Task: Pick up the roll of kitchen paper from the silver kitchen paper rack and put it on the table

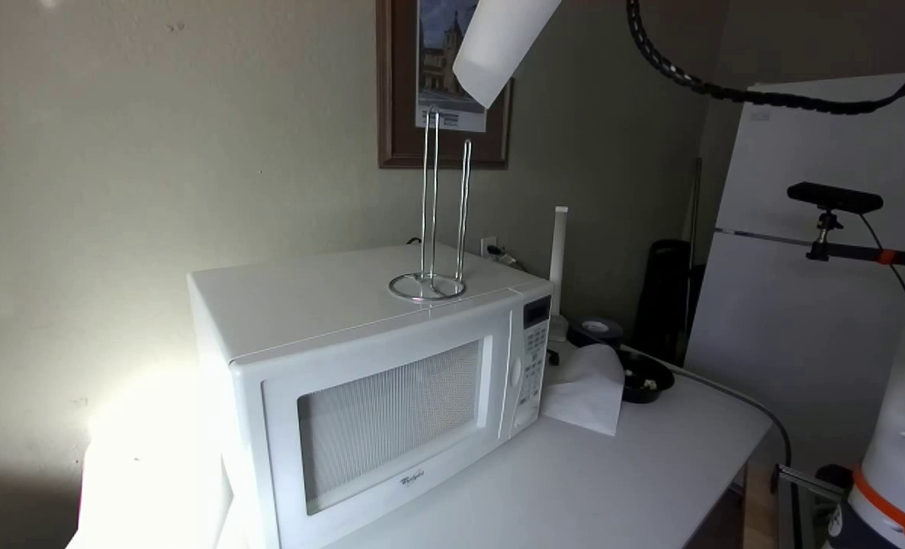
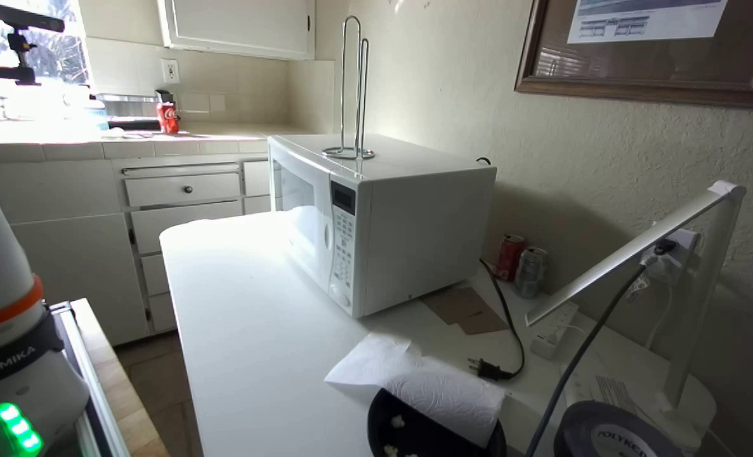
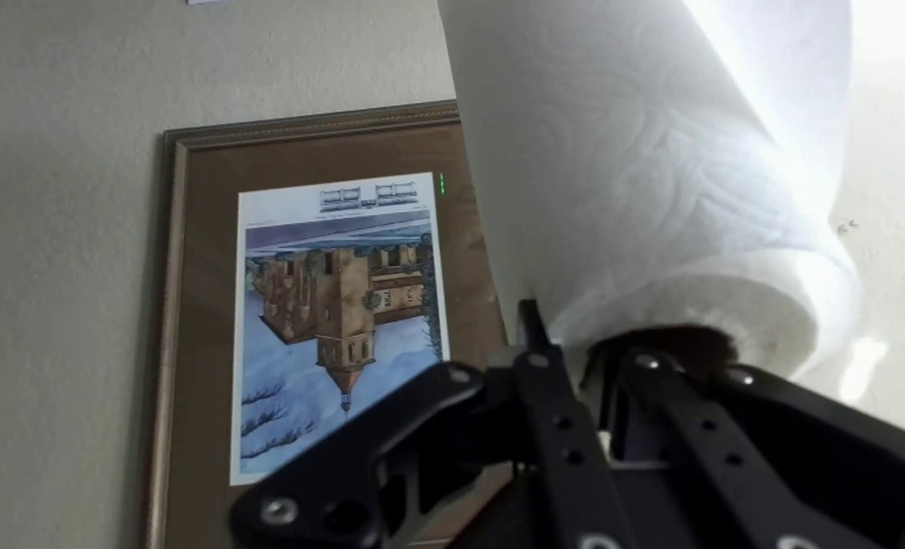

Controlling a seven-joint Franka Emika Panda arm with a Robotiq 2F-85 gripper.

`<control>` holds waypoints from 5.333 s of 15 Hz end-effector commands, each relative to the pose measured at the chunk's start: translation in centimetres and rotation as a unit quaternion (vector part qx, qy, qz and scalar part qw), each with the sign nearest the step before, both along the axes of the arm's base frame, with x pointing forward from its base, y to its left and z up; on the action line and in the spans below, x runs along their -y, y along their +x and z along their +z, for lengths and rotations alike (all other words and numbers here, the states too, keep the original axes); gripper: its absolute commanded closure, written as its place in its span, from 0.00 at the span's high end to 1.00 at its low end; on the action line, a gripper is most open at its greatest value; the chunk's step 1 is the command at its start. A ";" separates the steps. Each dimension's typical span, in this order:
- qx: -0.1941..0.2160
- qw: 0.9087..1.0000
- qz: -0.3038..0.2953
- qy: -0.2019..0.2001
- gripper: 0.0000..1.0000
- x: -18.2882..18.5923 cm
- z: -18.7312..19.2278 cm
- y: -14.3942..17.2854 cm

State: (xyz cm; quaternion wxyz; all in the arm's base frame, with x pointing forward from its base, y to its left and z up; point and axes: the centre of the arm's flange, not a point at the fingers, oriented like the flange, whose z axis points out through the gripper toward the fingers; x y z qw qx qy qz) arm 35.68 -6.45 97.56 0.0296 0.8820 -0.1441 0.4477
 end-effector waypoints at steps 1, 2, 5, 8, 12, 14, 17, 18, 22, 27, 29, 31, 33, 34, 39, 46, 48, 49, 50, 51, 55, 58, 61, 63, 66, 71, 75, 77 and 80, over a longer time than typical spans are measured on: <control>-0.007 0.999 -0.040 0.015 0.03 3.5 -0.6 -2.2; -0.010 0.999 -0.051 0.018 0.03 4.5 -0.9 -2.5; -0.030 0.996 -0.081 0.032 0.03 7.9 -3.2 -3.3; -0.050 0.992 -0.103 0.049 0.03 10.9 -6.2 -3.7; -0.084 0.987 -0.114 0.076 0.03 14.5 -11.8 -3.8; -0.090 0.986 -0.116 0.082 0.03 15.9 -14.7 -3.4; -0.098 0.982 -0.127 0.096 0.03 17.6 -19.0 -1.8; -0.104 0.981 -0.132 0.099 0.03 17.8 -20.2 -0.9; -0.119 0.979 -0.123 0.108 0.03 17.9 -25.5 2.9; -0.143 0.977 -0.120 0.105 0.03 17.8 -28.7 5.4; -0.151 0.976 -0.120 0.105 0.13 17.8 -29.8 6.1; -0.146 0.976 -0.121 0.104 0.13 17.9 -29.3 5.9; -0.141 0.977 -0.122 0.103 0.13 17.9 -28.9 5.7; -0.146 0.975 -0.135 0.102 0.03 18.6 -29.7 6.5; -0.158 0.974 -0.139 0.085 0.03 20.8 -35.5 9.7; -0.150 0.976 -0.133 0.078 0.03 22.5 -44.1 12.7; -0.154 0.975 -0.134 0.085 0.03 22.5 -46.1 12.9; -0.156 0.975 -0.133 0.089 0.03 22.6 -47.0 13.0; -0.161 0.974 -0.133 0.091 0.03 22.5 -48.0 12.9; -0.165 0.973 -0.132 0.093 0.03 22.6 -48.7 12.9; -0.189 0.968 -0.133 0.099 0.03 22.9 -51.5 12.5; -0.207 0.965 -0.129 0.097 0.03 22.7 -53.4 11.9; -0.213 0.964 -0.125 0.098 0.03 22.7 -55.0 11.9; -0.206 0.965 -0.126 0.099 0.03 22.6 -55.7 12.3; -0.195 0.967 -0.129 0.098 0.03 22.5 -56.5 12.7; -0.198 0.968 -0.126 0.089 0.03 22.2 -58.5 12.8; -0.201 0.968 -0.125 0.087 0.03 22.0 -59.8 12.7; -0.201 0.968 -0.125 0.086 0.03 21.9 -60.1 12.8; -0.201 0.968 -0.123 0.085 0.03 21.8 -60.0 12.9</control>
